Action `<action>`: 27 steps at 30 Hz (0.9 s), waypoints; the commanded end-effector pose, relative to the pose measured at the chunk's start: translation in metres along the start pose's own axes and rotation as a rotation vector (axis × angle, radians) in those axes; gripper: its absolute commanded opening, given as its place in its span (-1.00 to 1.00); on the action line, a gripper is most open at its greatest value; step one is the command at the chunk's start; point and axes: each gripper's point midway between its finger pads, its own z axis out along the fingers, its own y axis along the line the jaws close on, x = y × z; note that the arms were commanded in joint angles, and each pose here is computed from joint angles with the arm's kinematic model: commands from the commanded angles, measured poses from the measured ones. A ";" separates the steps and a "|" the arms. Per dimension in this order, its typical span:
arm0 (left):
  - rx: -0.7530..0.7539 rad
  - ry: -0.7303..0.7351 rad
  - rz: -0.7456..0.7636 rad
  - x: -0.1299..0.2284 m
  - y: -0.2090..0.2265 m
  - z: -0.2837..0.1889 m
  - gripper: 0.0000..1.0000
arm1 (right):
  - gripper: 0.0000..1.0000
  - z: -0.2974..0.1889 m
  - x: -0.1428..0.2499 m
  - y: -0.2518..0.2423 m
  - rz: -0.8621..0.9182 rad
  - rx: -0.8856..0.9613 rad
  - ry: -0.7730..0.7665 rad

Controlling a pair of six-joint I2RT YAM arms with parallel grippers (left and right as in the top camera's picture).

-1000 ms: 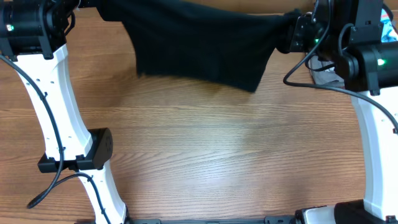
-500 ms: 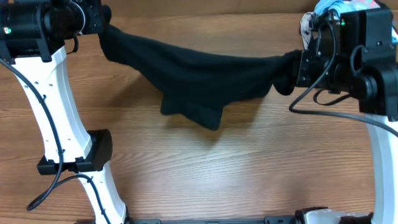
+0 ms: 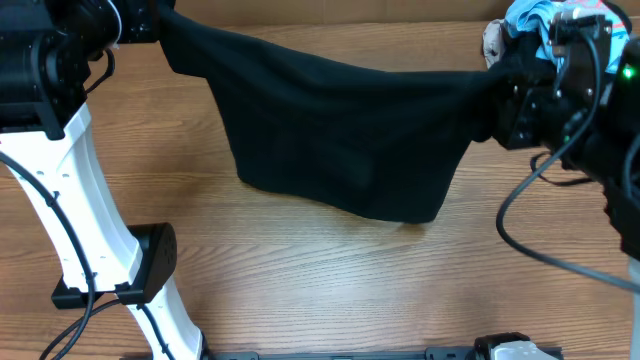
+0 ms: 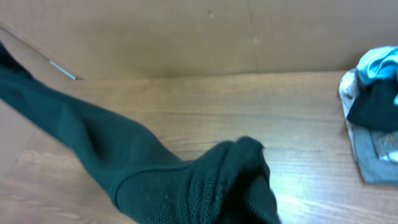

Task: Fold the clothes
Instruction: 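Stretch the shirt between both grippers and swing it over the table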

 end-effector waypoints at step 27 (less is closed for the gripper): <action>0.016 -0.169 0.059 -0.044 0.022 0.129 -0.92 | -0.93 0.193 -0.060 -0.077 -0.049 0.050 -0.073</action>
